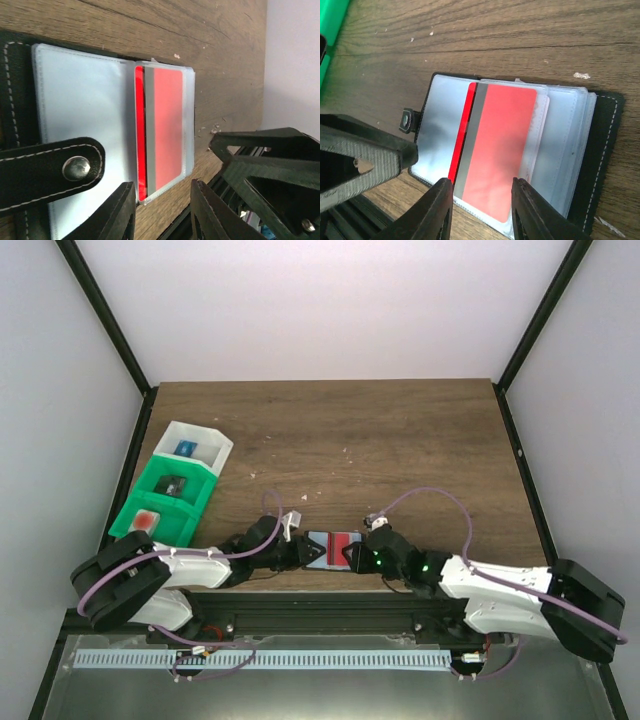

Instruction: Take the credit cards out of the card holder

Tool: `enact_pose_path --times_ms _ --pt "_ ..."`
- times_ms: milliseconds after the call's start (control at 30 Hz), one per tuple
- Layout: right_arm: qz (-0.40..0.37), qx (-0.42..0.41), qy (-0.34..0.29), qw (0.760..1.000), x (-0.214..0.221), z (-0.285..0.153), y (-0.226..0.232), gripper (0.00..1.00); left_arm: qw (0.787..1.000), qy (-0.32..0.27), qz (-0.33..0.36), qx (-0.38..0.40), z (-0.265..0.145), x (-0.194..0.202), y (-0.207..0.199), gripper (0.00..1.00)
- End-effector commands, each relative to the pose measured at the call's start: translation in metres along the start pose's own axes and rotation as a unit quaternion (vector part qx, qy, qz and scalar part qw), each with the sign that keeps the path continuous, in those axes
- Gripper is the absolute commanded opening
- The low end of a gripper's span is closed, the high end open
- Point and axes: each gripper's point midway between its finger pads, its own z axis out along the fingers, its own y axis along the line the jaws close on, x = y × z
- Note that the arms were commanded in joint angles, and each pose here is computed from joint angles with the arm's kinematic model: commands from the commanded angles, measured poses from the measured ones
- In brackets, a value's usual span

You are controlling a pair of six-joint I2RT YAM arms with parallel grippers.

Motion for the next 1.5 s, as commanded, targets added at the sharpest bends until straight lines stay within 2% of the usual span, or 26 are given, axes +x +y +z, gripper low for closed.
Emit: enact_pose_path --times_ms 0,233,667,967,1233,1467 --pt "0.008 -0.014 -0.008 1.0 -0.01 0.004 0.006 0.34 1.0 0.003 0.011 0.023 0.001 -0.001 -0.01 0.33" --pt "0.016 -0.014 0.006 1.0 -0.004 0.013 -0.002 0.27 1.0 0.017 0.015 0.018 0.012 0.001 -0.007 0.3" --pt "0.024 0.041 0.023 0.999 0.009 0.021 -0.028 0.25 1.0 0.019 0.021 -0.007 0.022 0.0 0.007 0.29" --pt "0.029 0.048 0.037 0.998 0.018 0.025 -0.036 0.2 0.999 0.02 0.022 0.017 0.027 -0.001 -0.002 0.24" --pt "0.028 0.047 0.034 0.998 0.017 0.024 -0.036 0.19 0.999 0.017 0.018 0.03 0.026 -0.003 -0.007 0.17" --pt "0.029 0.047 0.034 0.998 0.017 0.024 -0.035 0.19 1.0 0.018 0.013 0.022 0.027 0.0 -0.001 0.18"
